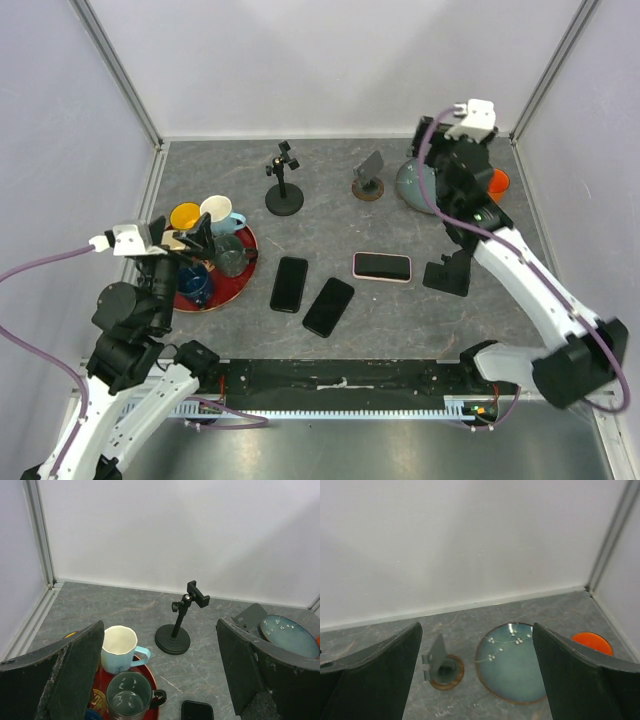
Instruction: Remove the phone from the phone stand
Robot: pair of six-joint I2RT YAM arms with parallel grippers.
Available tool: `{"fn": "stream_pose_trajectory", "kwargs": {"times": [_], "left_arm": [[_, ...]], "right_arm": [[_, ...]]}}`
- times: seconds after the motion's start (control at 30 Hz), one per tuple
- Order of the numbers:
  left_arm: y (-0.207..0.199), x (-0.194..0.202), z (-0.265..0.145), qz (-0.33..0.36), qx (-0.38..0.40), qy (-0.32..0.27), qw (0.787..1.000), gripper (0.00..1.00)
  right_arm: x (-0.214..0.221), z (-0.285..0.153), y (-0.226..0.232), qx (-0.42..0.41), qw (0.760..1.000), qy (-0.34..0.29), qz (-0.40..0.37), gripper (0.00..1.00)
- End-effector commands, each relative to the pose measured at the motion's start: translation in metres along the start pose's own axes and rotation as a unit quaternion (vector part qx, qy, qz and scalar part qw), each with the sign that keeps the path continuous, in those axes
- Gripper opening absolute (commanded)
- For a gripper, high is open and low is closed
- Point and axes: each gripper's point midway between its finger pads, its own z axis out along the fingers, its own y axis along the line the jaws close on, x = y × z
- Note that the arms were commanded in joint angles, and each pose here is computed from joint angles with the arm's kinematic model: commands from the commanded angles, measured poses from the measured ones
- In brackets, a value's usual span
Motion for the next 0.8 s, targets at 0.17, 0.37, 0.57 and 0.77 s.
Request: {"fn": "stream_pose_trajectory", "kwargs": {"times": [0.17,0.37,0.57,0.77], "left_arm": [[0.014,-0.033,-0.016,0.0,-0.012,-0.066,0.998,1.0],[0.02,-0.037,-0.023,-0.002,-0.014,-0.087,0.996,1.0],[0.023,-0.038,-0.028,-0.011,-0.016,-0.101,0.995,1.0],[0.019,-0.03,-0.022,-0.003,-0.012,-0.09,0.996,1.0]], "right_arm": [[-0.041,-0.09,-0.084,0.097,0.992,-0.065,0.04,0.98],[-0.053,-0.129,-0.113,0.116,0.988,-0.093,0.046,0.98],[-0.062,-0.156,-0.134,0.136,0.982,-0.117,0.052,0.98],[-0.078,-0.162,-0.135,0.132,0.981,-0.13,0.056,0.98]]}}
